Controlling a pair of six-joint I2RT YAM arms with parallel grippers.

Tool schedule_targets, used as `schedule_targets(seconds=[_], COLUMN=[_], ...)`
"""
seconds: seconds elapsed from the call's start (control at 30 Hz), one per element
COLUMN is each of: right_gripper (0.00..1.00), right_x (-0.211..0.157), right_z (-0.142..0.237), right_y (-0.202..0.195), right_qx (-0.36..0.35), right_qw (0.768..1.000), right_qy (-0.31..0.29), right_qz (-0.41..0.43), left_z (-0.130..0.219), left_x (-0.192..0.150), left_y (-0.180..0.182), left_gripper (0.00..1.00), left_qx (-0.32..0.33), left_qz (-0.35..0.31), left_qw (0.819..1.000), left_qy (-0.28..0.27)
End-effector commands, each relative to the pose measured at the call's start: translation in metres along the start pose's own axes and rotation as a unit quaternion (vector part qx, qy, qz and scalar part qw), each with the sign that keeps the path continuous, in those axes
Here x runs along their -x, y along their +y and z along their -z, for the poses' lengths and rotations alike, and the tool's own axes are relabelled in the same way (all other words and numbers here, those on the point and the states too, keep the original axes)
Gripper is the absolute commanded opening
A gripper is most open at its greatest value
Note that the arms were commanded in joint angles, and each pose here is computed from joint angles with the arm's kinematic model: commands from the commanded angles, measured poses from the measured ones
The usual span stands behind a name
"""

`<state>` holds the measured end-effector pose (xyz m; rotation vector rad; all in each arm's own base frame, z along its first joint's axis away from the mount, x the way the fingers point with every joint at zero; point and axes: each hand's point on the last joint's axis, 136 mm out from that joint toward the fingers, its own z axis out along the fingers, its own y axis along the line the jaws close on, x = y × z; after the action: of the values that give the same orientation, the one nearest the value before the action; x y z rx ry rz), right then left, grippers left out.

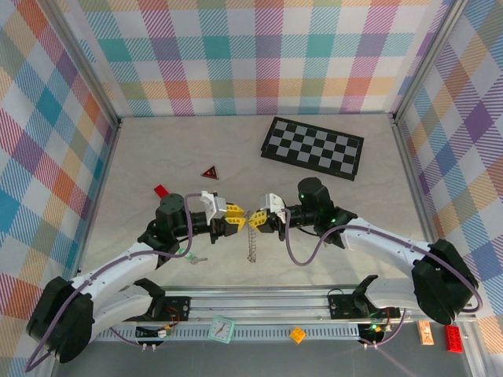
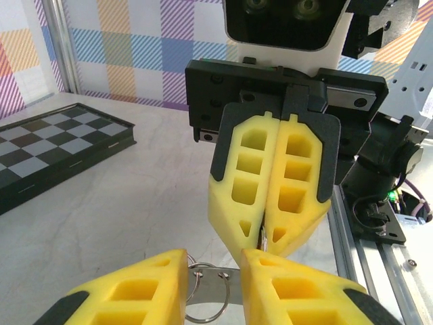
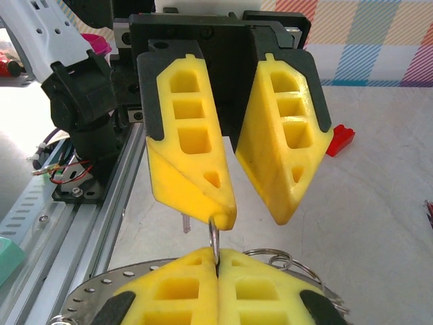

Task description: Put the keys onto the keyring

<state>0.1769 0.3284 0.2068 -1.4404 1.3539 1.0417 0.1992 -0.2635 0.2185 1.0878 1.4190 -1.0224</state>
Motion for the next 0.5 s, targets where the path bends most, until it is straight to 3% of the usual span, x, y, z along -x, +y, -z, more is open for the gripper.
schedule_targets(seconds=[0.0,0.27,0.47], right_gripper=[0.0,0.0,0.0], right_x=[0.021,0.016,0.022], right_z=[0.005,0.009,0.007], right_y=[0.0,-0.005,-0.002], right_qx=[-0.006,-0.029,-0.015], right_qw=[0.999,0.999,1.0], right_qy=[-0.033,-0.01,-0.02], right_qz=[0.024,0.024,0.019], left_z=[0.001,0.009,0.003], left_x=[0.002,-0.012,-0.014], left_y=[-0.015,-0.004,-0.018], left_gripper=[0.26,0.29,0.29], left_qx=[-0.036,0.03,-0.004], left_qz=[-0.017,-0.044,-0.043], left_qw=[0.999,0.998,0.999], left_qy=[-0.011,0.024,0.027])
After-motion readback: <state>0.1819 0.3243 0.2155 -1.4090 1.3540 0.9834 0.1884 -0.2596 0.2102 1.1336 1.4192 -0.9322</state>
